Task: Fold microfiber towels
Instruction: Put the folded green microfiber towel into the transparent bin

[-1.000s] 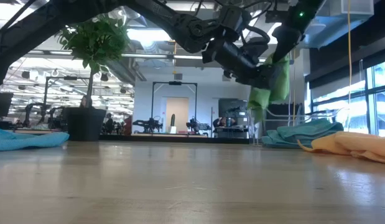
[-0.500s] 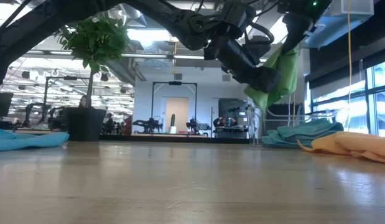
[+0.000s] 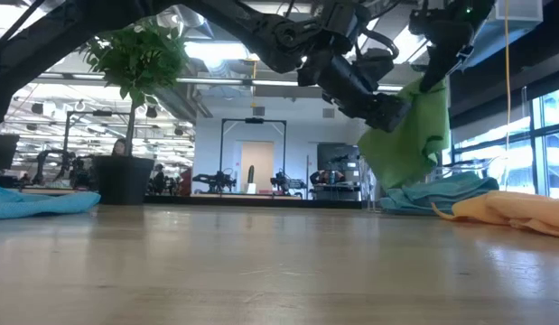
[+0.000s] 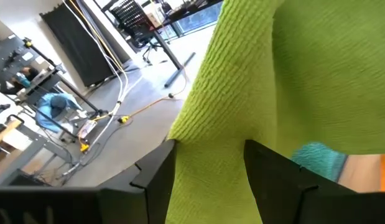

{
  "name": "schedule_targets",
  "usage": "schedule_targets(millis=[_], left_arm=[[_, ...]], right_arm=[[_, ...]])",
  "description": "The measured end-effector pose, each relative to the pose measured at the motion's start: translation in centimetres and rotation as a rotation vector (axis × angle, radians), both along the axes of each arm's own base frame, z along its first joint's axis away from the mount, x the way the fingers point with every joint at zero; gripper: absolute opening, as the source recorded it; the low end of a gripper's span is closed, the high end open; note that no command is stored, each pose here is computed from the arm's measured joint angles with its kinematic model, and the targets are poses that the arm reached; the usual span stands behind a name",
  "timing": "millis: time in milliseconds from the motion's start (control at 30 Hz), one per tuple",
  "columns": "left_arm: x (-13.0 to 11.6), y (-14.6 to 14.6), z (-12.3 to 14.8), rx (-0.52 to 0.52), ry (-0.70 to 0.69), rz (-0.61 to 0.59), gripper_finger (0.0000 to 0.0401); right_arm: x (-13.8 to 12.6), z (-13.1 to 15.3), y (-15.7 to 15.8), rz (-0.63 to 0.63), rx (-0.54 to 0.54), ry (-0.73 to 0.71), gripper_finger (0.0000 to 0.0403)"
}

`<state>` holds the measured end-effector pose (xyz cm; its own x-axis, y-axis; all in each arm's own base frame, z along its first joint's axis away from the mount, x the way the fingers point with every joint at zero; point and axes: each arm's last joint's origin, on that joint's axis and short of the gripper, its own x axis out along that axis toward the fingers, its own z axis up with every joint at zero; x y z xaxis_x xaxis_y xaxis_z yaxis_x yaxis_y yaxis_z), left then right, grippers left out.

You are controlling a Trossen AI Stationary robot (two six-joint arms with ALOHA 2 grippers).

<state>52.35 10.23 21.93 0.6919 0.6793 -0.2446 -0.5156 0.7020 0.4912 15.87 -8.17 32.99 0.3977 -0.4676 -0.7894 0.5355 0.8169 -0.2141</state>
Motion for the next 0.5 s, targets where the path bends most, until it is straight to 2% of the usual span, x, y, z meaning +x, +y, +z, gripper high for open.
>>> schedule_targets(millis=[500], left_arm=[[-0.2,1.4,0.0,-0.002,0.007,-0.037,0.0183]], right_arm=[[0.1,-0.1,0.1,0.095,0.006,0.021,0.0012]])
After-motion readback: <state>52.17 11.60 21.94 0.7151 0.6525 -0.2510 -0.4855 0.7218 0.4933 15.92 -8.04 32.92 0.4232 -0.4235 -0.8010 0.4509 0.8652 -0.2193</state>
